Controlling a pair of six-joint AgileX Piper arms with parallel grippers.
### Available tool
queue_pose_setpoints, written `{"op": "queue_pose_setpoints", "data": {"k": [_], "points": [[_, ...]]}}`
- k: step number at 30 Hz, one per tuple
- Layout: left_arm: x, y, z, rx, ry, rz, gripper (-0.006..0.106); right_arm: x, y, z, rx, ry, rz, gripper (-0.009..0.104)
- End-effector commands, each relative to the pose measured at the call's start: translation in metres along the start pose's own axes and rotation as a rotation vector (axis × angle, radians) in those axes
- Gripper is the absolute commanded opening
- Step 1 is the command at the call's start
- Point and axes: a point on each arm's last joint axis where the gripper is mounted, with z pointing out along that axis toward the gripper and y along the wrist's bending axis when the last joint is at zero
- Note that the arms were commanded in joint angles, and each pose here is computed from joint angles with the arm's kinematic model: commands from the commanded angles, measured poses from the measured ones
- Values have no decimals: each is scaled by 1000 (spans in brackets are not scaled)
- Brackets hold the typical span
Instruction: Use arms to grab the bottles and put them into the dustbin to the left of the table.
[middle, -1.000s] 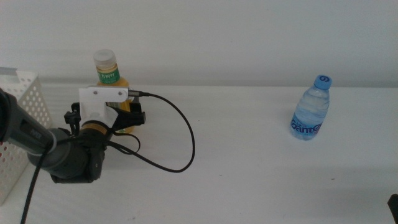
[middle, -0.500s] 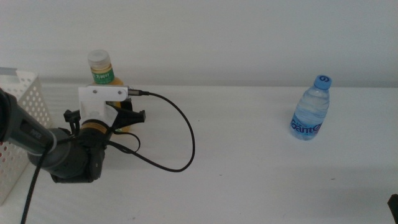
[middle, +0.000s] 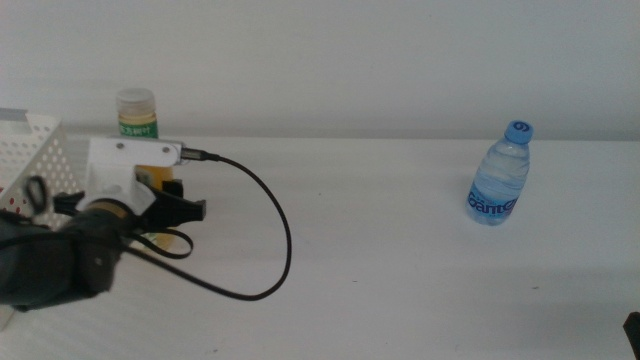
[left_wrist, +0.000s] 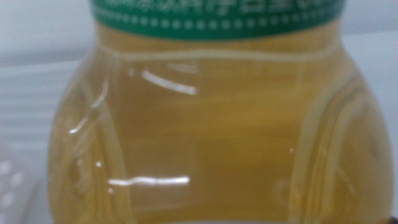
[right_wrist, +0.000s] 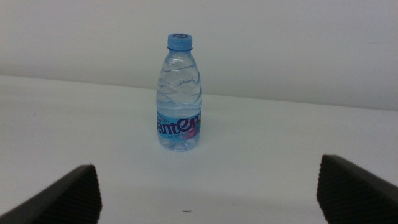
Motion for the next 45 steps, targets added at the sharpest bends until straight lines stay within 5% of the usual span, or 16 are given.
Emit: {"op": "queue_pose_setpoints", "data": {"k": [1,15,30,35,45], "points": [[-19,3,-21,-8,-32,12,-2,11,1,1,8,-6,-7,93],[-58,5,-106,139,20,-44,-2,11,1,1,8,-6,-7,93],[-61,5,-111,154,-7,18,-2,11,1,1,8,-6,-7,93],[-63,9,-110,160,-11,-52,-2,11,1,1,8,-6,-7,93],[-77,41,-116,125,324,-80,-2,11,1,1,8,-6,-7,93]]}}
